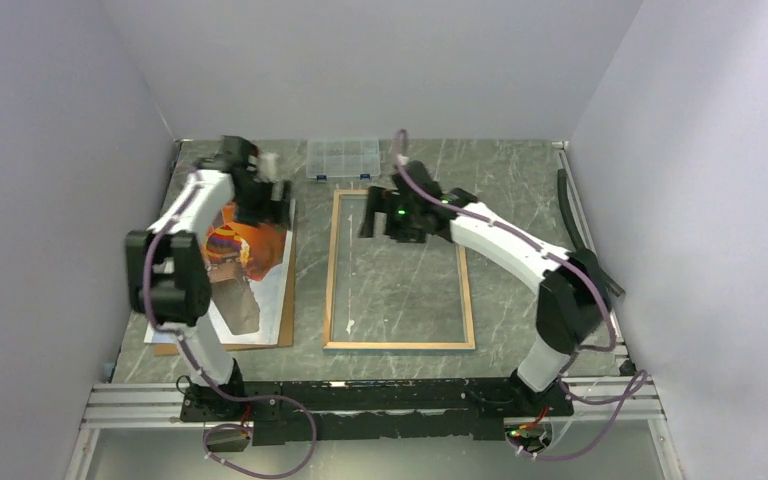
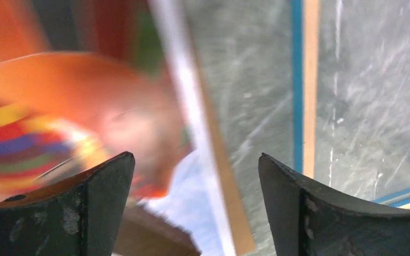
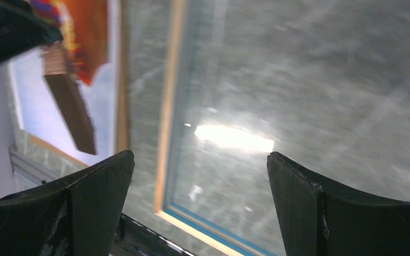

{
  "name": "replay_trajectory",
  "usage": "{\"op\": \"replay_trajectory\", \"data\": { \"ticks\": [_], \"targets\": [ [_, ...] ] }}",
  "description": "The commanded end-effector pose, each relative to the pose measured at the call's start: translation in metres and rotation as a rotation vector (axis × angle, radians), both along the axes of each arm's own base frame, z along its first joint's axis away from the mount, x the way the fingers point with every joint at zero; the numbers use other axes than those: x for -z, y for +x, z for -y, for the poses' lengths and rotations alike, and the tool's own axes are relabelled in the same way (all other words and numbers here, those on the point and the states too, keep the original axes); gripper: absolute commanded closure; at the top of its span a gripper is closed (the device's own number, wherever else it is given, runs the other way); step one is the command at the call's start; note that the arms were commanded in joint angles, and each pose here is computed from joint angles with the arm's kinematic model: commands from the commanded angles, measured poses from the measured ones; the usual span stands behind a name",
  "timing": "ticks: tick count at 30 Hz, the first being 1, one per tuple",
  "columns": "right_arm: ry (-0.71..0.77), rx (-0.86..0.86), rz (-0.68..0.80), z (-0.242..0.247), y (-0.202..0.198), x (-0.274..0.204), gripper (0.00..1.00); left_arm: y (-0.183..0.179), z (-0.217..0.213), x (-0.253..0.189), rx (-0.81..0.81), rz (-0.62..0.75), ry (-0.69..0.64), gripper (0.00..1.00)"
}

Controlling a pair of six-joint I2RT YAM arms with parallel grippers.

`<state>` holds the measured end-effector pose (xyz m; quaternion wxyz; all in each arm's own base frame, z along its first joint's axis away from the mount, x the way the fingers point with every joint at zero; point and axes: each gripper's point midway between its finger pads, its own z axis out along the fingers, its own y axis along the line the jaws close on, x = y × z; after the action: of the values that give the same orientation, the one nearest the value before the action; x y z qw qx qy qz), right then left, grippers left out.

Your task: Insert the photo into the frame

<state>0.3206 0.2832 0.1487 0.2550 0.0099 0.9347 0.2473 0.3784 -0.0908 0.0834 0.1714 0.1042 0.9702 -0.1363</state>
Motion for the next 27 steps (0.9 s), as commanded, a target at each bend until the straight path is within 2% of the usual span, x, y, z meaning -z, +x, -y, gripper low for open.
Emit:
{"op": "replay_trajectory", "data": {
  "ticks": [1,4,7,8,10,13,15,21,27],
  "targets": [
    [-0.005,-0.118,0.1,-0.082,0.001,-0.027,0.0,-0.01,-0.096,-0.089,-0.099,0.179,0.098,0.06],
    [0.043,-0.169,0.161,-0.135,0.009,-0.051,0.0,-0.037,-0.162,-0.1,-0.206,0.165,0.125,0.06],
    [0.167,-0.24,0.138,-0.175,0.019,-0.061,0.0,-0.06,-0.218,-0.092,-0.305,0.156,0.141,0.07],
    [0.208,-0.257,0.117,-0.185,0.019,-0.06,0.0,-0.068,-0.233,-0.086,-0.324,0.144,0.144,0.1],
    [0.182,-0.221,0.076,-0.193,0.023,-0.046,0.0,-0.08,-0.255,-0.069,-0.351,0.105,0.163,0.19],
    [0.023,-0.18,0.087,-0.201,0.032,-0.022,0.0,-0.089,-0.28,-0.046,-0.391,0.08,0.215,0.34],
    [-0.033,-0.169,0.081,-0.205,0.032,0.001,0.0,-0.089,-0.297,-0.032,-0.415,0.079,0.285,0.4],
    [-0.094,-0.153,0.151,-0.211,0.034,0.011,0.0,-0.084,-0.322,0.003,-0.478,0.051,0.369,0.49],
    [-0.081,-0.172,0.115,-0.218,0.03,0.037,0.0,-0.072,-0.339,0.032,-0.514,0.032,0.407,0.56]
  ]
}}
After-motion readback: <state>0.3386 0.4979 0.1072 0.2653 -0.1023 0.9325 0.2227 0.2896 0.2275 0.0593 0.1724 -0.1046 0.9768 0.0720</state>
